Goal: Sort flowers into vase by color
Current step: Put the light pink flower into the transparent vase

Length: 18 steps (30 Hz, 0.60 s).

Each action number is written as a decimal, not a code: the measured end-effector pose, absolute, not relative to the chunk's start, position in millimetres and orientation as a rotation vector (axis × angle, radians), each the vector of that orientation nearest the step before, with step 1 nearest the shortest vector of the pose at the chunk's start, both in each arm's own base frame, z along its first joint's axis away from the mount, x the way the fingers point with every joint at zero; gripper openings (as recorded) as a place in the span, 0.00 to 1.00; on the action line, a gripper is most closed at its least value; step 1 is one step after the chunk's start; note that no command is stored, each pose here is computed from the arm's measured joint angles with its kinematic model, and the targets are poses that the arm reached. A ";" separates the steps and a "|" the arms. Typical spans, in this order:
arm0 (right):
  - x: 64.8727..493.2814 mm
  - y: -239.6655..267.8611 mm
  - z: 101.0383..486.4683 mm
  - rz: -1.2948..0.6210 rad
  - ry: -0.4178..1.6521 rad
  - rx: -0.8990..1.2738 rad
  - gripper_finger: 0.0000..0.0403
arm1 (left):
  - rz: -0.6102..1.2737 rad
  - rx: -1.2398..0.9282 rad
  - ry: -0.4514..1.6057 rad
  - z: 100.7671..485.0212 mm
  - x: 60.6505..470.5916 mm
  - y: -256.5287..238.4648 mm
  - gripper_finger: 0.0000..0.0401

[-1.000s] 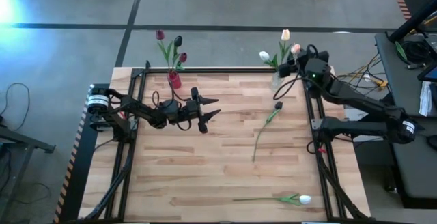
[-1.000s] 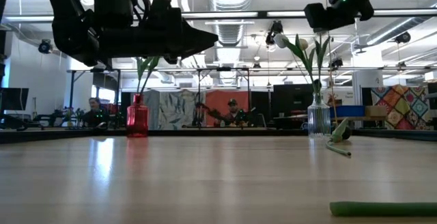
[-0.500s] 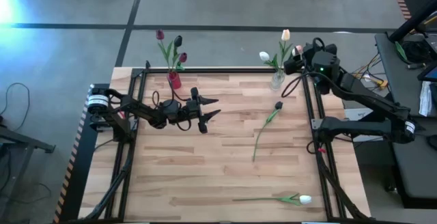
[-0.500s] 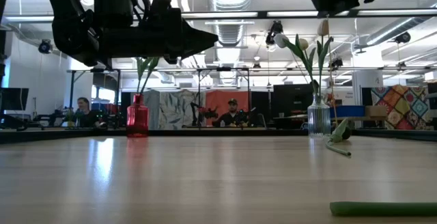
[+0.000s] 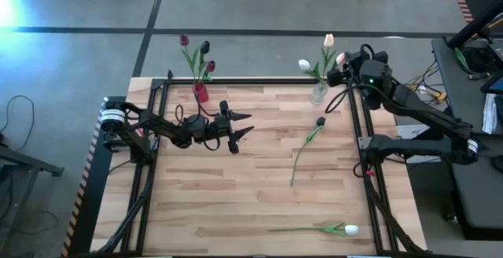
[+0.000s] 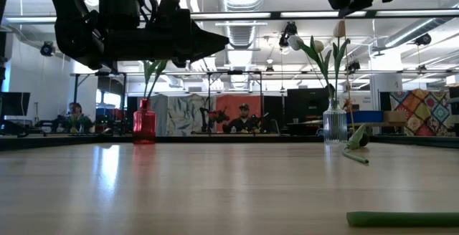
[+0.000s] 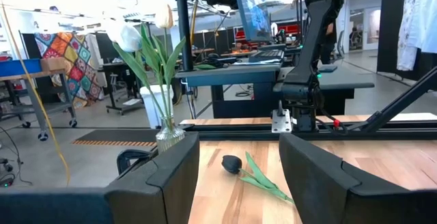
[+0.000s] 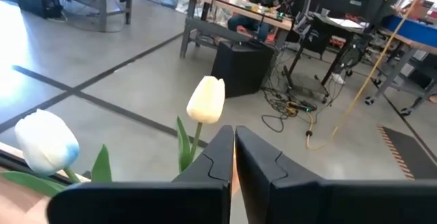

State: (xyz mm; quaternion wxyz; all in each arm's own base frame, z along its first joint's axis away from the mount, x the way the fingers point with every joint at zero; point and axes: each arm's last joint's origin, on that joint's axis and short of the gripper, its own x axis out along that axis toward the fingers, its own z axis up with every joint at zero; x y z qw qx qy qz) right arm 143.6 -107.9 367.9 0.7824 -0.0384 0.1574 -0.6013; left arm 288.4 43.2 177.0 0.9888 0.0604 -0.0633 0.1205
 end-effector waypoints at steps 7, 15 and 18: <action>148.3 -110.7 361.4 -1.304 0.346 -0.039 0.02 | 0.241 0.117 -0.125 176.7 288.4 43.2 0.47; 148.8 -110.4 354.9 -1.283 0.380 0.003 0.02 | 0.239 0.114 -0.103 174.5 288.6 43.2 0.47; 148.2 -109.9 356.1 -1.275 0.378 -0.006 0.02 | 0.238 0.103 -0.104 174.5 288.6 43.2 0.47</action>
